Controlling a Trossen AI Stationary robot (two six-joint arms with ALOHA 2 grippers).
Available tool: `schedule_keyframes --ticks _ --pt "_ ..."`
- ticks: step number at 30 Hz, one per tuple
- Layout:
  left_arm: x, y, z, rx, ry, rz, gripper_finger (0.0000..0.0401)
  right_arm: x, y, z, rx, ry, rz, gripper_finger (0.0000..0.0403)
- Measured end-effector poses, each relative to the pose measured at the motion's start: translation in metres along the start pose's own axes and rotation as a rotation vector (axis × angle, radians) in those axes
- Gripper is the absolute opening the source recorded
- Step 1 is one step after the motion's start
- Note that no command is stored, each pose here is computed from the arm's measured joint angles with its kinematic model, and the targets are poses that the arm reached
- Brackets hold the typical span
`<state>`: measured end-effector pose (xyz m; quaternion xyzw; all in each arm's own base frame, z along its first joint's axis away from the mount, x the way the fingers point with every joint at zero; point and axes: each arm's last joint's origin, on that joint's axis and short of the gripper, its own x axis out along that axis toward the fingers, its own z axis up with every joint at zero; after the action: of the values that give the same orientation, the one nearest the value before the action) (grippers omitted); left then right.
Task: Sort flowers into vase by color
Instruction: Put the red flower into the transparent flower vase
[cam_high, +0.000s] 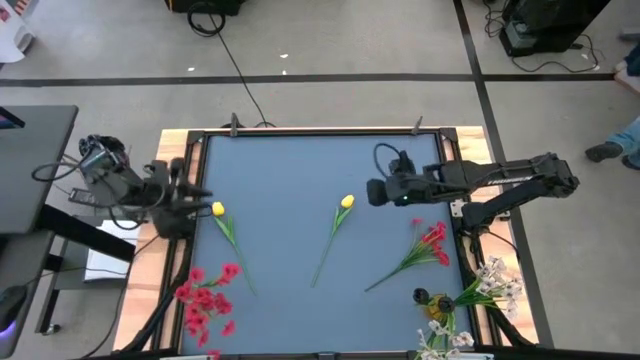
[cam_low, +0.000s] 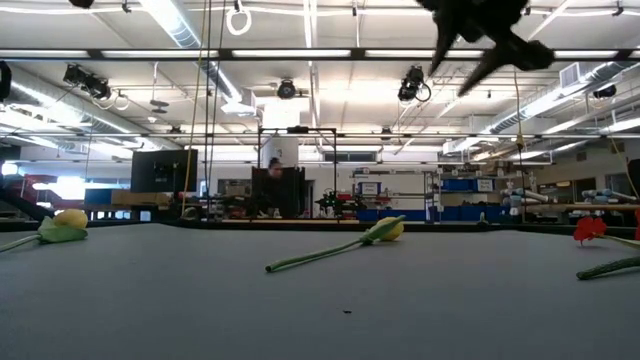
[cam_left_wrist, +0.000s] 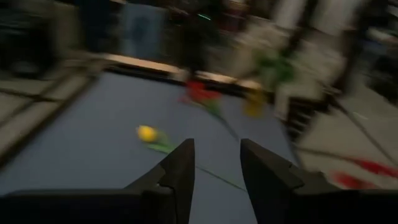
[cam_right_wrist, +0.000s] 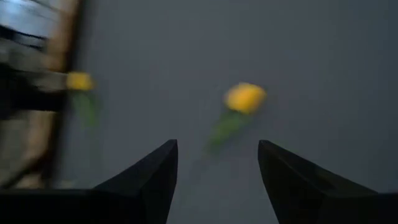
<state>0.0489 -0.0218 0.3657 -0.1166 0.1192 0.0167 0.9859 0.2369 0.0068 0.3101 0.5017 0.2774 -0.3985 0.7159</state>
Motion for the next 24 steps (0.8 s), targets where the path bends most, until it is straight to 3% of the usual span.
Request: schedule_keyframes --ticks 4,13,15,19,24 --pt "0.001 0.003 -0.002 0.007 -0.016 0.1 0.0133 0.013 -0.012 -0.008 -0.013 0.117 -0.091 0.0229" --pt "0.003 0.012 -0.019 -0.195 0.084 0.196 0.0122 0.057 -0.049 -0.041 -0.052 0.466 -0.335 0.0229" --pt "0.004 0.012 -0.023 -0.214 0.122 0.192 0.0112 0.064 -0.054 -0.05 -0.185 0.556 -0.314 0.0229" --pt "0.004 0.013 -0.025 -0.213 0.14 0.193 0.0094 0.066 -0.052 -0.063 -0.546 0.736 -0.136 0.0229" --pt "0.004 0.014 -0.025 -0.113 0.14 0.197 0.0088 0.061 -0.054 -0.073 -0.978 0.769 -0.018 0.0229"
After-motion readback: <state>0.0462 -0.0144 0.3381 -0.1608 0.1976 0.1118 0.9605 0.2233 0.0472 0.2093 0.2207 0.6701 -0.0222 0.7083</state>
